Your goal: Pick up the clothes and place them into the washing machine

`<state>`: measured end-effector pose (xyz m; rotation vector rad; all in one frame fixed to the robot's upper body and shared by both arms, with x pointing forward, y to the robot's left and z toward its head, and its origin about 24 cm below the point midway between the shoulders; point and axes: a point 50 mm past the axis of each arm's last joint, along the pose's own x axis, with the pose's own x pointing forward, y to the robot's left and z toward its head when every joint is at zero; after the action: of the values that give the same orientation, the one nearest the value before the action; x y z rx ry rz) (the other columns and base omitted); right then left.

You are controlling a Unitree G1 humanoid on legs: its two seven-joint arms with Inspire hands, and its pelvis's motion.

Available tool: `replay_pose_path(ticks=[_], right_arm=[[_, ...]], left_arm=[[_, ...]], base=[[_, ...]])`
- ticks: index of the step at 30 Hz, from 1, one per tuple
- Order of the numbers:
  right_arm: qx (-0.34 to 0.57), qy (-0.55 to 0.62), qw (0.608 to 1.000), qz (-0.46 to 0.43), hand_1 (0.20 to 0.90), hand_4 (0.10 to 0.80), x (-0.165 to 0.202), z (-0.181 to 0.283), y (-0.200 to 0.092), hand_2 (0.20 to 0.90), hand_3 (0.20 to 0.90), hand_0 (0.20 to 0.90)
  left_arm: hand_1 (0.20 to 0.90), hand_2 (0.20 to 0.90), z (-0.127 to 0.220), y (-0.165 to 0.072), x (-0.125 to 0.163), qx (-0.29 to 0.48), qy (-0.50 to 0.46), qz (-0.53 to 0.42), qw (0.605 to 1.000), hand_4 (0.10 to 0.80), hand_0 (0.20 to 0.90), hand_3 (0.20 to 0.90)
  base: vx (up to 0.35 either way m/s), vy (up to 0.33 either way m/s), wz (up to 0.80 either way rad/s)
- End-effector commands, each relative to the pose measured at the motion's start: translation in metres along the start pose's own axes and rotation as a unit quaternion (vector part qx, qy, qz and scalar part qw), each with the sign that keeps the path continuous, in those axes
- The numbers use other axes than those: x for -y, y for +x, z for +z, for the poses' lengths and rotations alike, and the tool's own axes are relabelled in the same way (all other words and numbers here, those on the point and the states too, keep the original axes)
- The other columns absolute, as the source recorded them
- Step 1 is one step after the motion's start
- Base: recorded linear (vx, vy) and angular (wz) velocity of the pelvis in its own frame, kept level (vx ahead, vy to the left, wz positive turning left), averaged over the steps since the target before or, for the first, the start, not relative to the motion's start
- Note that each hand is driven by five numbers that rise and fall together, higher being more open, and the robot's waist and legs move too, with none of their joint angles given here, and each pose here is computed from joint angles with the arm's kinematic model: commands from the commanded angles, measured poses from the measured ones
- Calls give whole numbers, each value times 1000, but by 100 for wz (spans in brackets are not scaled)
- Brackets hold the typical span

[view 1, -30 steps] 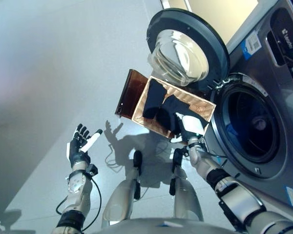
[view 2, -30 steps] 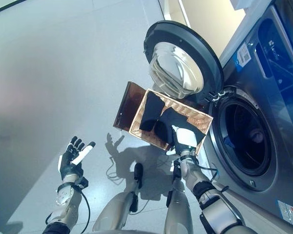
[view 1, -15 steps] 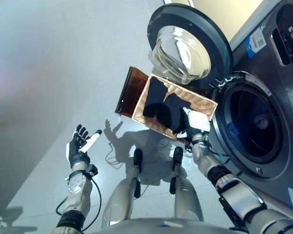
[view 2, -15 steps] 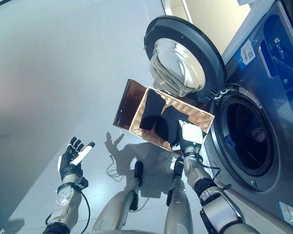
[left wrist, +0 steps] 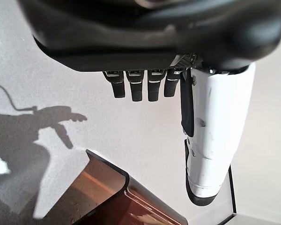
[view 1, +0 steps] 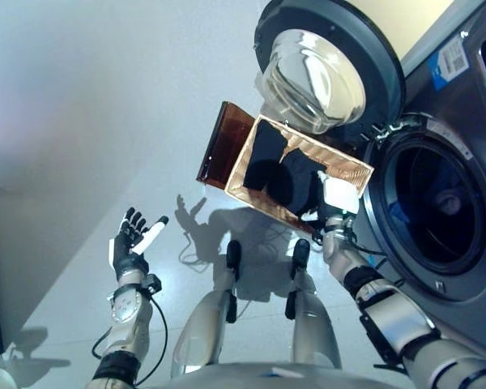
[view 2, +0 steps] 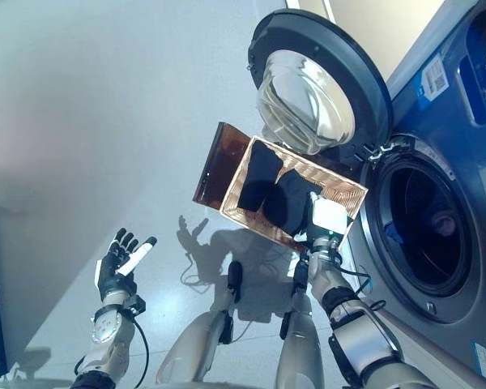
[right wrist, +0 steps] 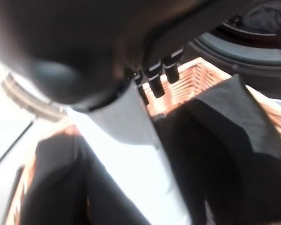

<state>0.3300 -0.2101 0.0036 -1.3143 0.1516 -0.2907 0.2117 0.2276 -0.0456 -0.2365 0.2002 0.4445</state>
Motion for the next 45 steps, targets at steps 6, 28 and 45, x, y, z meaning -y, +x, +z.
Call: replay_pose_path(ticks=[6, 28, 45], right_arm=[[13, 43, 995, -90, 900, 800, 37, 20, 26, 900, 900, 900], [-24, 74, 987, -144, 900, 800, 97, 32, 65, 900, 900, 900], [-4, 42, 991, -128, 711, 665, 109, 54, 73, 711, 711, 711]], left_arm=[[900, 900, 41, 1, -19, 109, 23, 1, 994, 800, 900, 900], [900, 900, 69, -4, -11, 162, 19, -51, 985, 800, 900, 900], [900, 900, 85, -6, -8, 187, 27, -74, 979, 800, 900, 900]], base=[[-4, 2, 1], [-33, 24, 3], [-18, 9, 1]])
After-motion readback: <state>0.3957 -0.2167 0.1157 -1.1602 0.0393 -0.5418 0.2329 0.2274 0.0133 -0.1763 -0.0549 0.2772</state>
